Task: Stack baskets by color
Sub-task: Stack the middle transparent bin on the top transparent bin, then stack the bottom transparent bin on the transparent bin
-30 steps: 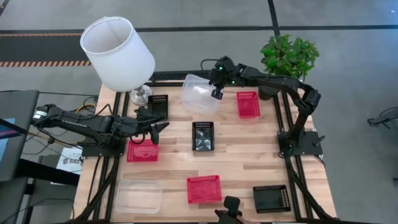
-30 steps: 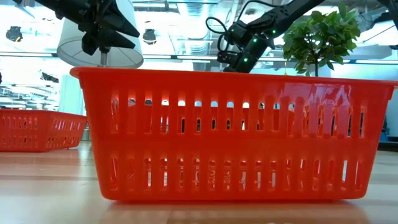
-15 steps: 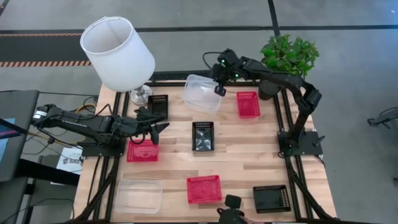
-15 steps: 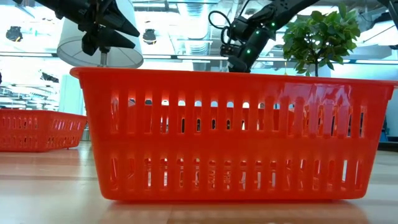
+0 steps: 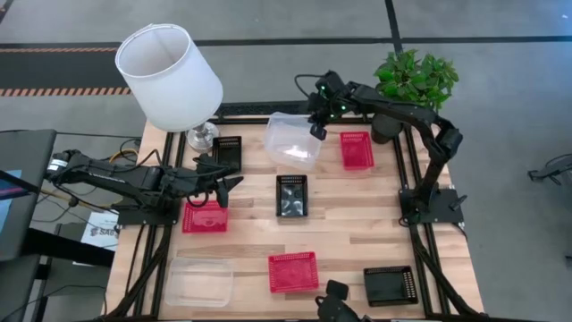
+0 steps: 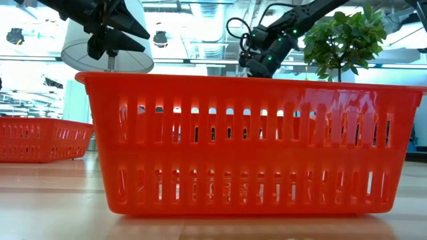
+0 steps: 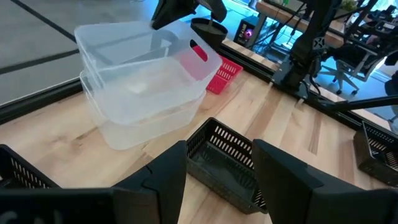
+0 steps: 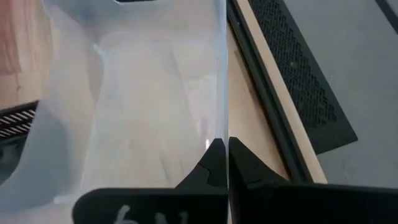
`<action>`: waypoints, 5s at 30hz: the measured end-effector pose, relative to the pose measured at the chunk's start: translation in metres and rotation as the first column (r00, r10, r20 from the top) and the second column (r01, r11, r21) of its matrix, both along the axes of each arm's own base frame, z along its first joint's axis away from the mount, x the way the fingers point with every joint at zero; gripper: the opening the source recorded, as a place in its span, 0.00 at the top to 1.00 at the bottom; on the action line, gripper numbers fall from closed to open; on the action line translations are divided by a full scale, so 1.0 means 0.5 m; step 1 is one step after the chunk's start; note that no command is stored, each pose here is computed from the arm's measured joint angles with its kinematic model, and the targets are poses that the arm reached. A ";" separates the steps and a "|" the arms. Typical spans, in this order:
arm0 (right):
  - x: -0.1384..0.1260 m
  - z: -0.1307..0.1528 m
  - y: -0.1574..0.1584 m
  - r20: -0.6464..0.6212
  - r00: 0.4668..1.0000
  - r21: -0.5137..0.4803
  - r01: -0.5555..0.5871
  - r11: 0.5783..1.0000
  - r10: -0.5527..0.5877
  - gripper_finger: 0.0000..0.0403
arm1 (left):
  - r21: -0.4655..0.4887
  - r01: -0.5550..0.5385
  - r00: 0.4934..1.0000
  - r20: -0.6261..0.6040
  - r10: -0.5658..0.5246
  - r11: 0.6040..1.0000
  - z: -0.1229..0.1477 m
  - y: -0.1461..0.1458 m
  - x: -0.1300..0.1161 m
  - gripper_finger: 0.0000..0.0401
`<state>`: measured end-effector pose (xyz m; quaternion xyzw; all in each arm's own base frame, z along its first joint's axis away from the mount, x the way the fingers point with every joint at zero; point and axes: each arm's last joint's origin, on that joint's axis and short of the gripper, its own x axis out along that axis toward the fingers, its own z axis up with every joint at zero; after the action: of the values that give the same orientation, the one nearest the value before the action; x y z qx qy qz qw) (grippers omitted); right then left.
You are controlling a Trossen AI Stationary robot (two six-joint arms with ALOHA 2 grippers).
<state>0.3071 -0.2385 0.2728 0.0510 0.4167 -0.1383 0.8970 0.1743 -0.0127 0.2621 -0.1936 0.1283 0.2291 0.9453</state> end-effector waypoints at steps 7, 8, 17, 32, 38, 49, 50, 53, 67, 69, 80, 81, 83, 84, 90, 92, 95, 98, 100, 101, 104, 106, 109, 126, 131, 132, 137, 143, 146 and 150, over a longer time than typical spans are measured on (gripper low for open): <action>-0.006 -0.031 -0.003 0.010 0.999 0.030 0.045 0.999 -0.045 1.00 | -0.012 -0.003 1.000 0.005 0.003 1.000 0.000 0.000 0.000 0.58; -0.007 -0.036 -0.003 0.007 0.999 0.036 0.048 0.998 -0.048 1.00 | -0.017 -0.005 1.000 0.008 0.005 1.000 0.000 0.000 0.000 0.58; -0.005 -0.043 -0.009 0.045 0.996 0.023 0.070 0.997 -0.070 0.85 | -0.043 0.023 1.000 0.011 -0.022 0.999 0.000 -0.002 0.001 0.58; -0.025 0.034 0.048 -0.099 0.994 0.120 0.068 0.990 -0.056 0.68 | -0.048 0.048 0.999 0.006 -0.048 0.998 -0.001 -0.003 0.001 0.58; -0.035 0.000 0.169 -0.295 0.952 0.261 -0.007 0.965 0.086 0.93 | -0.036 0.052 0.998 -0.034 -0.053 0.998 -0.007 -0.003 -0.002 0.58; 0.037 -0.115 0.197 -0.259 0.963 0.273 -0.001 0.962 0.074 0.98 | 0.049 0.051 0.996 -0.077 -0.047 0.998 -0.009 -0.001 -0.003 0.58; 0.039 -0.118 0.190 -0.270 0.961 0.267 0.013 0.964 0.062 0.99 | 0.048 0.050 0.996 -0.076 -0.047 0.998 -0.009 -0.001 -0.003 0.58; 0.043 -0.127 0.168 -0.285 0.958 0.233 0.050 0.971 0.019 0.99 | 0.039 0.049 0.996 -0.075 -0.046 0.998 -0.010 -0.001 -0.003 0.58; 0.017 -0.082 0.164 -0.268 0.960 0.360 0.018 0.933 0.084 0.99 | -0.006 0.034 0.998 -0.060 -0.034 0.999 -0.010 -0.001 -0.003 0.58; 0.028 -0.082 0.187 -0.234 0.960 0.402 -0.048 0.914 0.154 0.99 | -0.001 0.036 0.997 -0.062 -0.036 0.999 -0.010 -0.001 -0.003 0.58; 0.096 -0.089 0.200 -0.111 0.993 0.219 -0.006 0.976 0.031 1.00 | 0.015 0.041 0.996 -0.079 -0.040 0.999 -0.012 -0.001 -0.004 0.58; 0.096 -0.089 0.196 -0.108 0.994 0.209 0.001 0.978 0.022 1.00 | 0.015 0.041 0.996 -0.079 -0.040 0.999 -0.012 -0.001 -0.004 0.58; 0.091 -0.090 0.184 -0.117 0.993 0.183 0.020 0.983 0.001 1.00 | 0.014 0.041 0.996 -0.079 -0.040 0.999 -0.012 -0.001 -0.004 0.58; 0.087 -0.091 0.178 -0.128 0.992 0.171 0.034 0.985 -0.012 1.00 | 0.011 0.040 0.996 -0.079 -0.039 0.999 -0.013 -0.001 -0.004 0.58; 0.068 -0.092 0.133 -0.136 0.988 0.128 0.091 0.988 -0.074 1.00 | 0.010 0.040 0.996 -0.080 -0.039 0.999 -0.013 -0.001 -0.005 0.58; 0.063 -0.090 0.116 -0.116 0.989 0.115 0.105 0.988 -0.092 1.00 | 0.010 0.040 0.996 -0.081 -0.039 0.999 -0.013 -0.001 -0.005 0.58; 0.058 -0.087 0.096 -0.093 0.989 0.100 0.127 0.987 -0.118 1.00 | 0.012 0.040 0.996 -0.082 -0.039 0.999 -0.013 -0.001 -0.005 0.58; 0.051 -0.086 0.081 -0.082 0.987 0.096 0.147 0.984 -0.140 1.00 | 0.012 0.041 0.996 -0.082 -0.039 0.999 -0.013 -0.001 -0.005 0.58; 0.049 -0.086 0.078 -0.079 0.987 0.102 0.147 0.984 -0.139 1.00 | 0.014 0.041 0.996 -0.083 -0.040 0.999 -0.013 -0.001 -0.005 0.58; 0.049 -0.085 0.078 -0.074 0.988 0.108 0.142 0.984 -0.135 1.00 | 0.016 0.042 0.996 -0.084 -0.041 0.999 -0.013 -0.001 -0.005 0.58; 0.048 -0.064 0.095 -0.038 0.994 0.145 0.107 0.984 -0.103 0.99 | 0.021 0.044 0.995 -0.087 -0.042 0.999 -0.013 -0.001 -0.005 0.58; 0.046 -0.036 0.121 -0.007 0.997 0.161 0.082 0.984 -0.082 0.99 | 0.039 0.056 0.994 -0.100 -0.052 0.998 -0.014 -0.001 -0.005 0.58; 0.041 0.008 0.177 0.024 0.999 0.172 0.040 0.984 -0.045 0.99 | 0.063 0.111 0.987 -0.122 -0.103 0.992 -0.014 -0.003 -0.005 0.58; 0.010 0.073 0.563 -0.084 0.995 0.342 0.083 0.936 -0.058 0.96 | -0.234 0.674 0.612 -0.353 -0.708 0.700 -0.065 -0.037 -0.041 0.58; -0.004 0.063 0.625 -0.117 0.993 0.275 0.061 0.959 -0.029 0.96 | -0.363 0.675 0.571 -0.295 -0.766 0.643 -0.065 -0.064 -0.049 0.58; -0.008 0.061 0.630 -0.131 0.990 0.261 0.075 0.962 -0.042 0.95 | -0.379 0.677 0.566 -0.279 -0.775 0.631 -0.063 -0.073 -0.050 0.58; -0.044 0.062 0.646 -0.218 0.975 0.200 0.085 0.976 -0.041 0.92 | -0.464 0.675 0.543 -0.215 -0.812 0.574 -0.063 -0.139 -0.050 0.58; -0.096 0.048 0.679 -0.234 0.972 0.152 0.033 0.988 0.003 0.84 | -0.566 0.593 0.516 -0.279 -0.810 0.573 -0.102 -0.221 -0.052 0.58; -0.123 0.035 0.689 -0.223 0.975 0.142 0.032 0.989 0.001 0.80 | -0.550 0.542 0.540 -0.352 -0.765 0.635 -0.125 -0.239 -0.051 0.58; -0.157 0.017 0.695 -0.223 0.975 0.160 0.040 0.986 -0.003 0.76 | -0.532 0.523 0.508 -0.433 -0.744 0.666 -0.159 -0.259 -0.046 0.58</action>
<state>0.2285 0.1093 0.2811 0.1131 0.5238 -0.1181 0.8360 0.1511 -0.1423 0.1829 -0.2017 0.5301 -0.1144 0.8156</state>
